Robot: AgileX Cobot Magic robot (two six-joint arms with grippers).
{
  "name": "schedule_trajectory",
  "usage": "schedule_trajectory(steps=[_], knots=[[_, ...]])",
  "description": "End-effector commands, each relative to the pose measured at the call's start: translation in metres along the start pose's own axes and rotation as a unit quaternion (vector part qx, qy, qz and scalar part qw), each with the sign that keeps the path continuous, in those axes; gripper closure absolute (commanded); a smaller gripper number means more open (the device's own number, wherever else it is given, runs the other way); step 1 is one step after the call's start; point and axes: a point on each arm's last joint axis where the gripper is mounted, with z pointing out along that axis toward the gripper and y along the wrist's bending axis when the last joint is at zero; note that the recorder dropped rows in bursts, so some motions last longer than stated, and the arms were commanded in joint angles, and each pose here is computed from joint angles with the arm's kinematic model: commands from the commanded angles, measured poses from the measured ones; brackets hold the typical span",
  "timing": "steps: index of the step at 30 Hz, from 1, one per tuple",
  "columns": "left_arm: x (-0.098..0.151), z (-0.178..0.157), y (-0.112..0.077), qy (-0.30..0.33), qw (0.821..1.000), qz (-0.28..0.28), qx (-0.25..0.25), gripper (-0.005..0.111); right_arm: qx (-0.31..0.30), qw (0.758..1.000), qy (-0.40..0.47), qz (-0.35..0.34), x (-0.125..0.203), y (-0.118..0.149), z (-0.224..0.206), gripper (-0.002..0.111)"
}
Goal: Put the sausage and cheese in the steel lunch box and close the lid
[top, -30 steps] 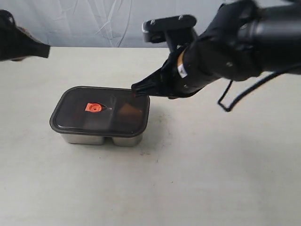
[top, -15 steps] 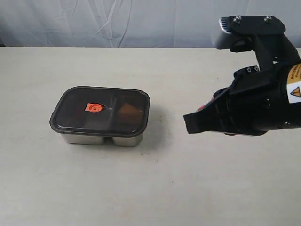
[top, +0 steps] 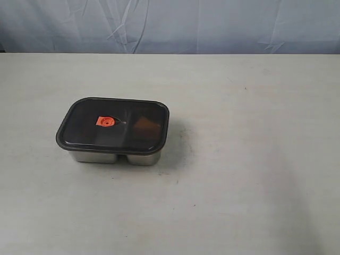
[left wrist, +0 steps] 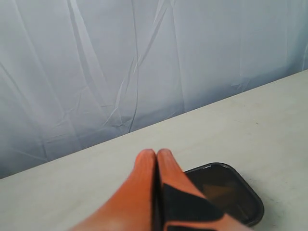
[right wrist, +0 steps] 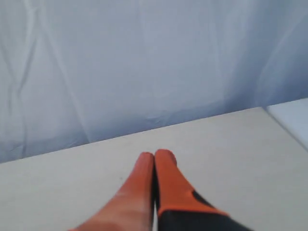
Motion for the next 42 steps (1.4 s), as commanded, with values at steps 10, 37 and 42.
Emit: schedule_trajectory(steps=[10,37,42], knots=[[0.001,-0.002,0.000,-0.002,1.000,-0.001,-0.002,0.107,0.086,0.996,0.017,-0.030,0.070,-0.022,-0.027,0.109],[0.001,-0.002,0.000,-0.003,1.000,-0.001,-0.003,0.107,0.040,0.995,0.047,-0.078,0.160,-0.026,-0.002,0.109],[0.001,-0.002,0.000,-0.003,1.000,-0.001,-0.003,0.107,0.037,0.996,0.042,-0.069,0.159,-0.025,-0.002,0.109]])
